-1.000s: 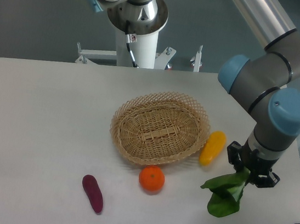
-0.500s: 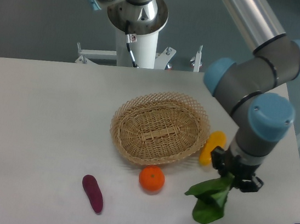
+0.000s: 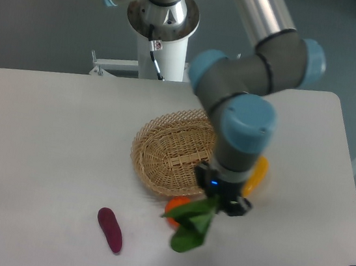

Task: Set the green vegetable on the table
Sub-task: 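Carry the bok choy over the basket toward the open table area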

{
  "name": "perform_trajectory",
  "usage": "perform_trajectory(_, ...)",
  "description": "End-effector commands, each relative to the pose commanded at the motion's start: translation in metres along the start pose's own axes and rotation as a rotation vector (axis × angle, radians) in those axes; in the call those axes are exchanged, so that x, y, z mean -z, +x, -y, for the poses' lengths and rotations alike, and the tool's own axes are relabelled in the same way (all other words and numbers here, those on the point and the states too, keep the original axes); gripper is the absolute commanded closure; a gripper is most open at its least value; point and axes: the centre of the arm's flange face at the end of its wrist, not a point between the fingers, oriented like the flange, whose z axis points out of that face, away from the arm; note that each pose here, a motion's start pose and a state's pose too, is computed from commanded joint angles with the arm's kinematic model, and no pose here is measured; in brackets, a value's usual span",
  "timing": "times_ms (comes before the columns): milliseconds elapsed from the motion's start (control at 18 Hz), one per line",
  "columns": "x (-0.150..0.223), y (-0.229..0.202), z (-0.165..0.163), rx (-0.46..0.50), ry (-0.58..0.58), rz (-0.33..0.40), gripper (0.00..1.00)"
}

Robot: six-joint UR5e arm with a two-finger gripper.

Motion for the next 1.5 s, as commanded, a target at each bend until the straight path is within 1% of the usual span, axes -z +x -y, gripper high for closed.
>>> perform_trajectory(56,-0.001,0.009,0.005,0.003,-0.001,-0.005,0.66)
perform_trajectory(222,-0.004,0.040,0.021,-0.034,-0.015,-0.012,0.66)
perform_trajectory(389,-0.013,0.079,0.037,-0.095,-0.056,-0.019,0.66)
perform_trajectory(556,-0.026,0.114,0.036,-0.130,-0.071,-0.018,0.66)
perform_trajectory(722,-0.037,0.155,0.042,-0.177,-0.068,0.016,0.66)
perform_trajectory(833,-0.040,0.175,0.044,-0.203,-0.065,0.017,0.66)
perform_trajectory(1111,-0.042,0.215,0.062,-0.268,-0.064,0.004,0.66)
perform_trajectory(1278,-0.054,0.228,0.067,-0.291,-0.074,-0.017,0.64)
perform_trajectory(1333,-0.060,0.233,0.066,-0.298,-0.082,-0.026,0.62)
perform_trajectory(1444,-0.070,0.242,0.061,-0.310,-0.097,-0.048,0.62)
perform_trajectory(1500,-0.073,0.244,0.058,-0.313,-0.101,-0.055,0.59)
